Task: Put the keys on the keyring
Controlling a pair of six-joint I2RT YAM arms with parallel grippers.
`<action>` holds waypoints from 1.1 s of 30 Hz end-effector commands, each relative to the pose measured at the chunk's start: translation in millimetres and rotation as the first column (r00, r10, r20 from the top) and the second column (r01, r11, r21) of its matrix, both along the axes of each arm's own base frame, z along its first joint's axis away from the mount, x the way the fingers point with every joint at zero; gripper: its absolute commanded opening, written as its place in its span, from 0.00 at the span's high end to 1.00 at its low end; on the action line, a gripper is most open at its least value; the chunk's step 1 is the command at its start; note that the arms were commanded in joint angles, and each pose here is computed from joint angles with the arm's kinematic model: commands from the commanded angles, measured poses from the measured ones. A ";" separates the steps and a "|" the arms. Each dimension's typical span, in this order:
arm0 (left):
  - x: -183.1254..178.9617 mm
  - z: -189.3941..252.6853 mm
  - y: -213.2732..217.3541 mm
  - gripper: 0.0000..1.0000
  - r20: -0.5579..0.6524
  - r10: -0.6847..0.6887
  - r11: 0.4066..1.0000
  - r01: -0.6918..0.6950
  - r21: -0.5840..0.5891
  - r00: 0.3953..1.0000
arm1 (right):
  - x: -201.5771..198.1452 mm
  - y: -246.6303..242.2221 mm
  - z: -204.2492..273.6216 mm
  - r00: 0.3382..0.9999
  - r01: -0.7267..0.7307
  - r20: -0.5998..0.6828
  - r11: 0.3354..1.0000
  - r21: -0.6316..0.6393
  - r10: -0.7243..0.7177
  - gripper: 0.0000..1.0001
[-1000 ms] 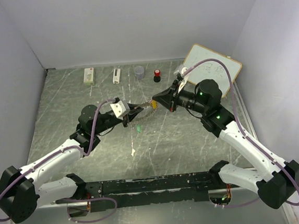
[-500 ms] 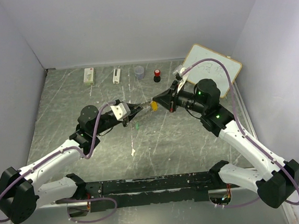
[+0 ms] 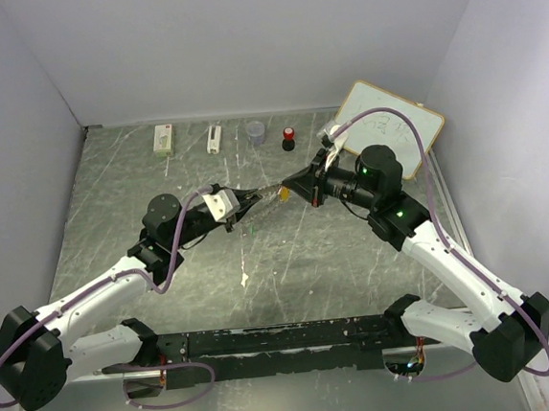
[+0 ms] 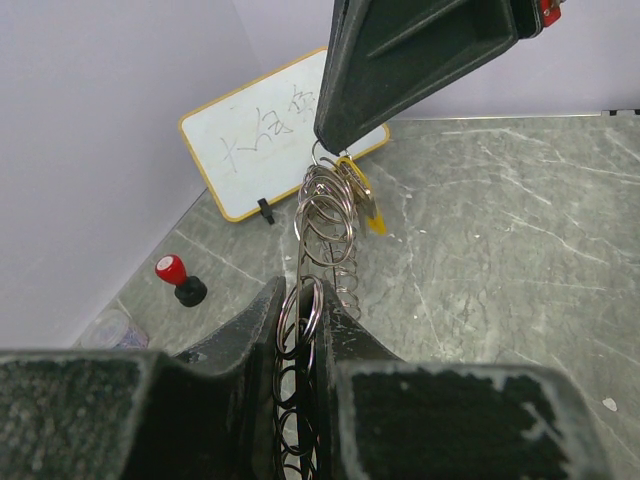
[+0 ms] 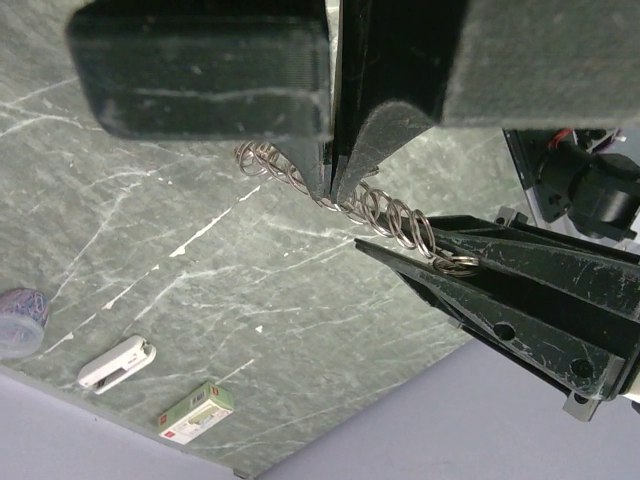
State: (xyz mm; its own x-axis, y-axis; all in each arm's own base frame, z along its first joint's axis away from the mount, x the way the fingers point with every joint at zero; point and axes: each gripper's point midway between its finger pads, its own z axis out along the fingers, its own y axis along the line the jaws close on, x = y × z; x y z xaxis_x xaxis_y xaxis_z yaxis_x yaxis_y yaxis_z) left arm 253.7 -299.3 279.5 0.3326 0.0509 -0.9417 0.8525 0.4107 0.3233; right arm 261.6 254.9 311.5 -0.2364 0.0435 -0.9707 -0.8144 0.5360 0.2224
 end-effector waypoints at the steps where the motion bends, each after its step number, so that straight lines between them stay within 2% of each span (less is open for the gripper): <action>1: -4.7 28.1 2.4 0.93 0.096 0.005 0.998 0.001 -0.064 0.995 | 0.7 -3.3 10.3 1.000 0.027 0.014 1.000 0.008 -0.027 1.00; 11: -3.9 30.3 6.3 0.93 0.097 0.028 0.996 -0.020 -0.085 0.995 | 2.5 -7.2 7.4 0.998 0.055 0.008 0.998 0.004 -0.055 1.00; 20: 9.1 33.8 16.4 0.93 0.054 0.123 0.983 -0.115 -0.143 0.991 | -0.6 -9.4 6.5 0.998 0.059 0.014 0.998 0.015 -0.059 1.00; 33: 20.3 13.9 10.4 0.93 0.000 0.140 0.981 -0.138 -0.139 0.990 | 2.0 -14.6 38.9 0.994 0.085 0.071 0.996 0.016 -0.086 1.00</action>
